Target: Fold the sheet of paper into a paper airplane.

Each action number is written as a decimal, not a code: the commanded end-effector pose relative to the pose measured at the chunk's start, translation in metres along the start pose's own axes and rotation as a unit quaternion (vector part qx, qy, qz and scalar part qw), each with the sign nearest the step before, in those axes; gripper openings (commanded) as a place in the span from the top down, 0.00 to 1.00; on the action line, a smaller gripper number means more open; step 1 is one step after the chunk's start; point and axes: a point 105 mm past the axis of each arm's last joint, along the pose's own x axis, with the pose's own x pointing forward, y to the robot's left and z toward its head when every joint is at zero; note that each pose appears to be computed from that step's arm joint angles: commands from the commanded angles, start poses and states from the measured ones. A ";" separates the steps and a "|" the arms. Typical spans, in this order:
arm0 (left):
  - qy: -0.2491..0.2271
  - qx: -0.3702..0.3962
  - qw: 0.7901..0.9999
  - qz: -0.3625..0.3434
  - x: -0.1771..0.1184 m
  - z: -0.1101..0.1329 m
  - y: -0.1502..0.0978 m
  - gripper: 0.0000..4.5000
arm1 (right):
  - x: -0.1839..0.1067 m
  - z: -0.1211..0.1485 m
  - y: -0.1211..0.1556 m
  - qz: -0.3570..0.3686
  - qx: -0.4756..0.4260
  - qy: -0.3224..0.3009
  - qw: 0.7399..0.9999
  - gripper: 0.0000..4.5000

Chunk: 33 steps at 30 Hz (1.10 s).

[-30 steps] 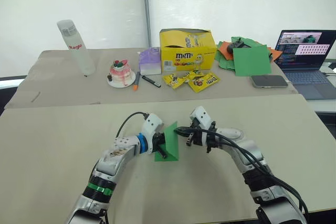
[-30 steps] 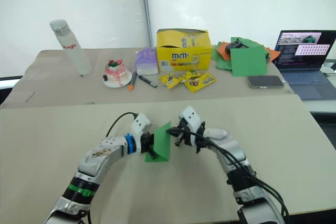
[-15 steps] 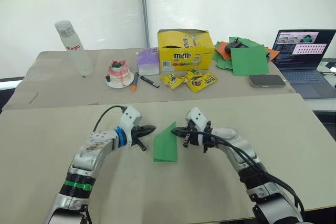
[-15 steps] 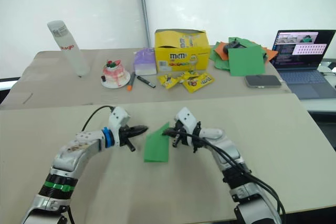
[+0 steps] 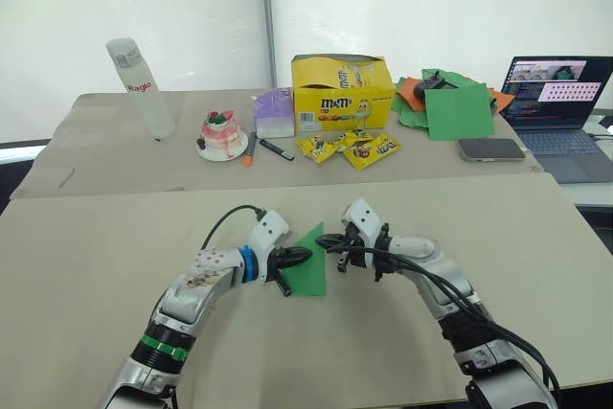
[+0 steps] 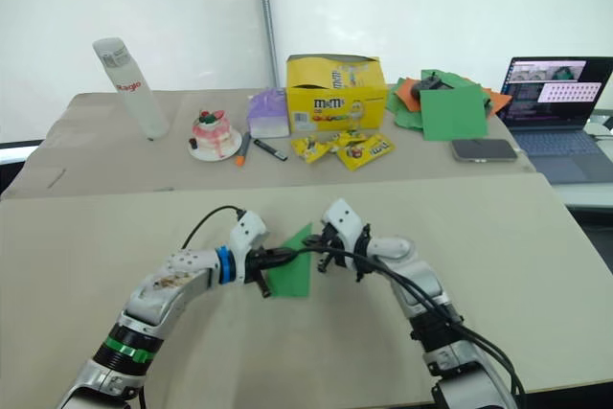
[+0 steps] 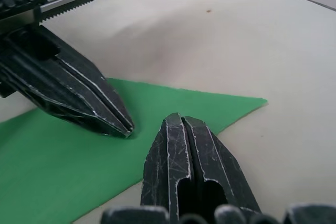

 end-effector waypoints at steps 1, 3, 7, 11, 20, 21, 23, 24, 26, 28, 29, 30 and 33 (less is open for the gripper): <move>0.022 0.025 0.999 -0.002 0.003 -0.005 -0.004 0.99 | -0.003 -0.012 -0.001 -0.004 0.018 0.012 1.000 1.00; 0.022 0.025 0.999 -0.004 0.004 -0.006 -0.006 0.99 | 0.001 -0.008 -0.005 -0.010 0.006 0.006 1.000 1.00; 0.023 0.023 0.999 0.001 0.002 -0.006 -0.003 0.99 | 0.010 -0.011 -0.020 -0.026 -0.017 0.021 0.999 1.00; 0.026 0.025 0.999 0.009 -0.002 -0.006 0.002 0.99 | 0.016 -0.007 -0.043 -0.056 -0.011 0.017 0.998 1.00; 0.011 0.001 1.000 0.030 -0.007 -0.003 0.008 0.99 | 0.005 0.028 -0.061 -0.055 -0.021 -0.073 0.996 1.00; 0.008 -0.002 0.999 0.031 -0.007 -0.002 0.008 0.99 | 0.003 0.035 -0.057 -0.042 -0.027 -0.088 0.995 1.00; 0.006 -0.004 0.999 0.033 -0.007 -0.002 0.009 0.99 | 0.002 0.028 -0.049 -0.029 -0.096 -0.054 0.993 1.00; 0.007 -0.002 0.999 0.034 -0.007 -0.002 0.009 0.99 | 0.003 0.023 -0.043 -0.018 -0.113 -0.044 0.993 1.00; 0.008 0.007 0.999 0.037 -0.005 0.000 0.011 0.99 | 0.004 0.022 -0.035 -0.007 -0.108 -0.055 0.993 1.00; 0.006 0.008 0.999 0.038 -0.004 0.002 0.011 0.99 | 0.004 0.020 -0.030 -0.002 -0.117 -0.055 0.992 1.00; 0.005 0.010 0.999 0.037 -0.003 0.003 0.011 0.99 | 0.004 0.020 -0.030 -0.004 -0.120 -0.056 0.991 1.00; 0.006 0.013 0.999 0.036 -0.003 0.003 0.011 0.99 | 0.005 0.019 -0.029 -0.005 -0.123 -0.055 0.991 1.00; 0.020 0.031 0.999 0.032 -0.001 -0.002 0.009 0.99 | 0.007 0.020 -0.026 -0.003 -0.132 -0.060 0.989 1.00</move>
